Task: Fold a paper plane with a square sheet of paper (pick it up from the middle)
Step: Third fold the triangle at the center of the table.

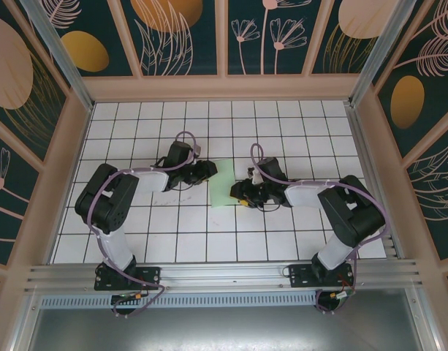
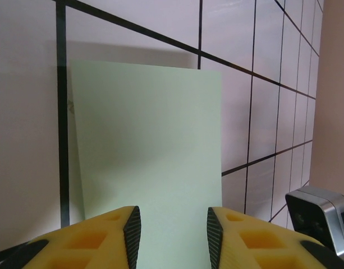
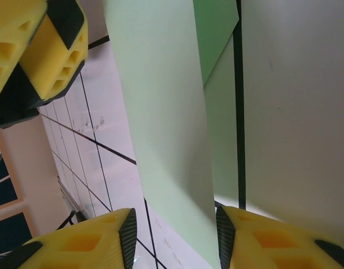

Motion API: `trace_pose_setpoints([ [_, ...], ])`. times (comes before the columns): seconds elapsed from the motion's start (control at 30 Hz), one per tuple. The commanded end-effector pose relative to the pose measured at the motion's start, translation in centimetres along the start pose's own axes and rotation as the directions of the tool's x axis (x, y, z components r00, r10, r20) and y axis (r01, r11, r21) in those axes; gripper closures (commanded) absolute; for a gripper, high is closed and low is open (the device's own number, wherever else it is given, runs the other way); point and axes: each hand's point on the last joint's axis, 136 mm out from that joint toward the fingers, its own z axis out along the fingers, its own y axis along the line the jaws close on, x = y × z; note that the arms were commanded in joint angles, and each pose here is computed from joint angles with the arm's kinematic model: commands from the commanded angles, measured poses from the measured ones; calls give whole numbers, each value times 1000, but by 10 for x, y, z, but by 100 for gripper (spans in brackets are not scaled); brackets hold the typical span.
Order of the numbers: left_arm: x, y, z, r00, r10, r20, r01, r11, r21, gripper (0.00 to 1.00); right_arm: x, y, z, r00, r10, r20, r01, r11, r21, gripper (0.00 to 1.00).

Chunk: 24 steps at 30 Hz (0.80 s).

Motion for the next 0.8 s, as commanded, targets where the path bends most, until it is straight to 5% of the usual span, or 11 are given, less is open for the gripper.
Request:
trace_pose_setpoints([
  [0.0,-1,-7,6,1000,3,-10,-2,999,32,61,-3,12,-2,1000,1,3,-1,999,-47,60],
  [0.43,11,15,16,999,-26,-46,25,999,-29,64,-4,9,-7,998,70,1,-70,997,-20,80],
  [0.77,16,30,20,997,-40,-59,35,996,-80,67,-4,10,-13,996,88,9,-88,996,-1,80],
])
